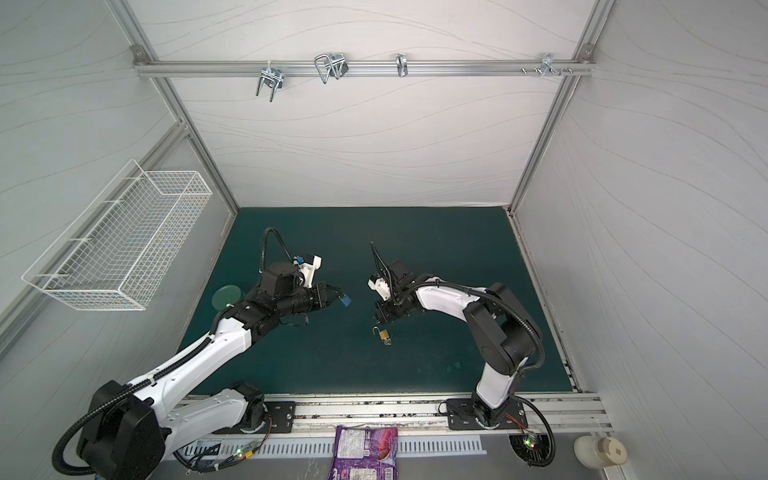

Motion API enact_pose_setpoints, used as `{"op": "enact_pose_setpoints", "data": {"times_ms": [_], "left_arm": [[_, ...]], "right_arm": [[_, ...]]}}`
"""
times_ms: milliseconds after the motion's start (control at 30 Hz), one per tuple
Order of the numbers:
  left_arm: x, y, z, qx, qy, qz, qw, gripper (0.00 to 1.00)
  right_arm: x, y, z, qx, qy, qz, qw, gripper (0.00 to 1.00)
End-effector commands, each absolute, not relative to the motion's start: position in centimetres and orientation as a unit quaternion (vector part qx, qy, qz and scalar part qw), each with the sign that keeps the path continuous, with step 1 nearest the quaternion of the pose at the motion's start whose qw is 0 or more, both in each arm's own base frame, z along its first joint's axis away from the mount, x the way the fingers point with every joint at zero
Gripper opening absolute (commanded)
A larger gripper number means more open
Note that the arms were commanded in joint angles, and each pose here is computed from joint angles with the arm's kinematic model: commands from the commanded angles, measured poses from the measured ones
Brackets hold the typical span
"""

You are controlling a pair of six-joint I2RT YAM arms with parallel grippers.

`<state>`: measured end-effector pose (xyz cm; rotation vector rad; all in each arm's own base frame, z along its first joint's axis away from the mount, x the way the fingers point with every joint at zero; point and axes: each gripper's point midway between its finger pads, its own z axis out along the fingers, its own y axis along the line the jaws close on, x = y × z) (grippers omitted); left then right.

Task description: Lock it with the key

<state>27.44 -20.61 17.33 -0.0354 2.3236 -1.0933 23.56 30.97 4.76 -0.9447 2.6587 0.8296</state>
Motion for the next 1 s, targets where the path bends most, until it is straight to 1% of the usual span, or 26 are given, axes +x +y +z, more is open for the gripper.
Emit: {"op": "enact_pose_setpoints", "data": {"times_ms": [0, 467, 600, 633, 700, 733, 800, 867, 967], "left_arm": [[28.3, -21.3, 19.1, -0.006, 0.849, -0.430, 0.308, 0.00], [28.5, -21.7, 19.7, 0.000, 0.849, -0.433, 0.302, 0.00], [28.5, -21.4, 19.6, -0.004, 0.849, -0.429, 0.308, 0.00], [28.5, -21.3, 19.7, -0.006, 0.849, -0.429, 0.309, 0.00], [28.5, -21.3, 20.0, -0.007, 0.845, -0.433, 0.313, 0.00], [28.5, -21.2, 20.2, -0.007, 0.843, -0.435, 0.315, 0.00], [28.5, -21.0, 21.0, -0.009, 0.837, -0.442, 0.321, 0.00], [28.7, -20.7, 22.2, -0.011, 0.827, -0.454, 0.330, 0.00], [28.9, -20.1, 23.8, -0.011, 0.815, -0.467, 0.342, 0.00]], "right_arm": [[24.3, 31.3, 4.6, -0.334, 0.894, 0.279, 0.105, 0.00], [25.1, 29.7, 2.6, -0.318, 0.908, 0.268, 0.057, 0.00], [25.0, 29.5, 2.7, -0.317, 0.908, 0.270, 0.052, 0.00], [25.1, 29.5, 2.8, -0.316, 0.908, 0.270, 0.053, 0.02], [25.2, 29.2, 3.3, -0.314, 0.909, 0.269, 0.060, 0.13], [25.4, 29.0, 3.6, -0.311, 0.910, 0.266, 0.067, 0.19], [25.9, 28.6, 5.1, -0.305, 0.910, 0.265, 0.094, 0.35], [26.4, 28.1, 7.3, -0.300, 0.907, 0.262, 0.135, 0.45], [27.2, 27.4, 11.8, -0.303, 0.889, 0.261, 0.222, 0.56]]}}
